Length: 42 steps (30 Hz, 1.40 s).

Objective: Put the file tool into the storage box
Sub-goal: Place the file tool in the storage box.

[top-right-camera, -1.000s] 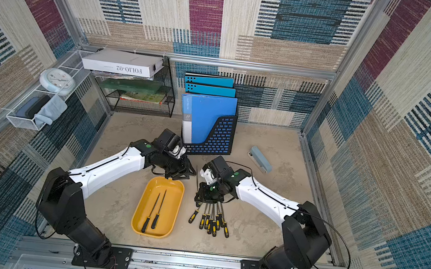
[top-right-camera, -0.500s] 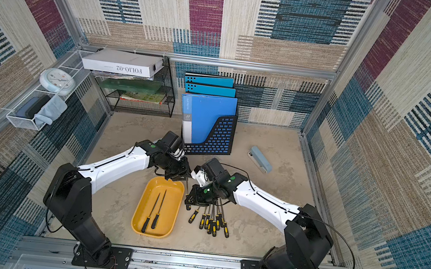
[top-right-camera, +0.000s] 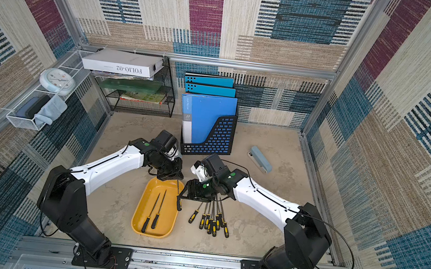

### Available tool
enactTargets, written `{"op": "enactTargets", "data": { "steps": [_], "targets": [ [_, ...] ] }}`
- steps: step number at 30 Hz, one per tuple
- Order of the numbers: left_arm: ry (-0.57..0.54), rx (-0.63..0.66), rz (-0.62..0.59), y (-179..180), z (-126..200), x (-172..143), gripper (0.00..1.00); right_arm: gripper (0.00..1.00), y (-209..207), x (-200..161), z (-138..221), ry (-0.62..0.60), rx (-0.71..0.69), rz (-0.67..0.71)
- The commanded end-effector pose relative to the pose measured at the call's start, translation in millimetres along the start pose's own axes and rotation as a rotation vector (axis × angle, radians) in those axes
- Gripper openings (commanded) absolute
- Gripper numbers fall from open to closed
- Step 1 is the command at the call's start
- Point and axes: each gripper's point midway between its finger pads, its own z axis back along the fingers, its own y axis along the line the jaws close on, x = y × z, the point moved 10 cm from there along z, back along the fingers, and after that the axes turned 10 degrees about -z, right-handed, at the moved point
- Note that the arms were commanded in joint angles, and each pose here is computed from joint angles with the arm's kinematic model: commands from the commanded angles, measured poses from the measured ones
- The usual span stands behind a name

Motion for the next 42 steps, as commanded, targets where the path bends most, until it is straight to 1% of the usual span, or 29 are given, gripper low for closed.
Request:
{"op": "enactTargets", "data": {
  "steps": [1, 4, 6, 8, 11, 14, 17, 21, 27, 30, 36, 42],
  "targets": [
    [0.091, 0.032, -0.069, 14.8, 9.4, -9.0, 0.02, 0.68, -3.9, 5.0, 13.6, -0.012, -0.056, -0.018],
    [0.135, 0.092, -0.125, 24.5, 9.7, -11.3, 0.02, 0.69, -14.7, 7.7, 26.0, -0.031, -0.092, -0.067],
    [0.17, 0.122, -0.149, 29.6, 3.1, -12.4, 0.02, 0.69, -26.7, 6.7, 30.5, -0.031, -0.134, -0.105],
    [0.2, 0.157, -0.151, 34.7, -8.5, -14.4, 0.02, 0.69, -42.7, 5.0, 32.9, -0.028, -0.19, -0.154],
    [0.22, 0.199, -0.174, 33.1, -26.0, -17.5, 0.02, 0.67, -62.0, 0.6, 32.6, -0.027, -0.271, -0.202],
    [0.237, 0.233, -0.199, 26.7, -42.5, -21.4, 0.02, 0.65, -72.3, -4.2, 28.6, 0.0, -0.317, -0.218],
    [0.262, 0.266, -0.206, 28.3, -56.9, -27.3, 0.02, 0.63, -86.2, -12.3, 26.4, 0.033, -0.413, -0.237],
    [0.274, 0.304, -0.21, 35.0, -67.7, -35.9, 0.02, 0.62, -97.1, -20.8, 28.3, 0.055, -0.494, -0.248],
    [0.287, 0.352, -0.208, 44.7, -78.4, -43.5, 0.02, 0.58, -109.4, -35.2, 29.6, 0.093, -0.552, -0.267],
    [0.289, 0.359, -0.207, 45.9, -82.1, -45.1, 0.07, 0.56, -110.8, -39.9, 28.2, 0.109, -0.556, -0.256],
    [0.297, 0.361, -0.207, 47.1, -82.4, -47.9, 0.23, 0.53, -114.3, -43.9, 15.1, 0.158, -0.568, -0.223],
    [0.292, 0.332, -0.202, 42.5, -71.8, -51.4, 0.25, 0.47, -121.3, -44.4, 4.5, 0.176, -0.596, -0.217]
  ]
}}
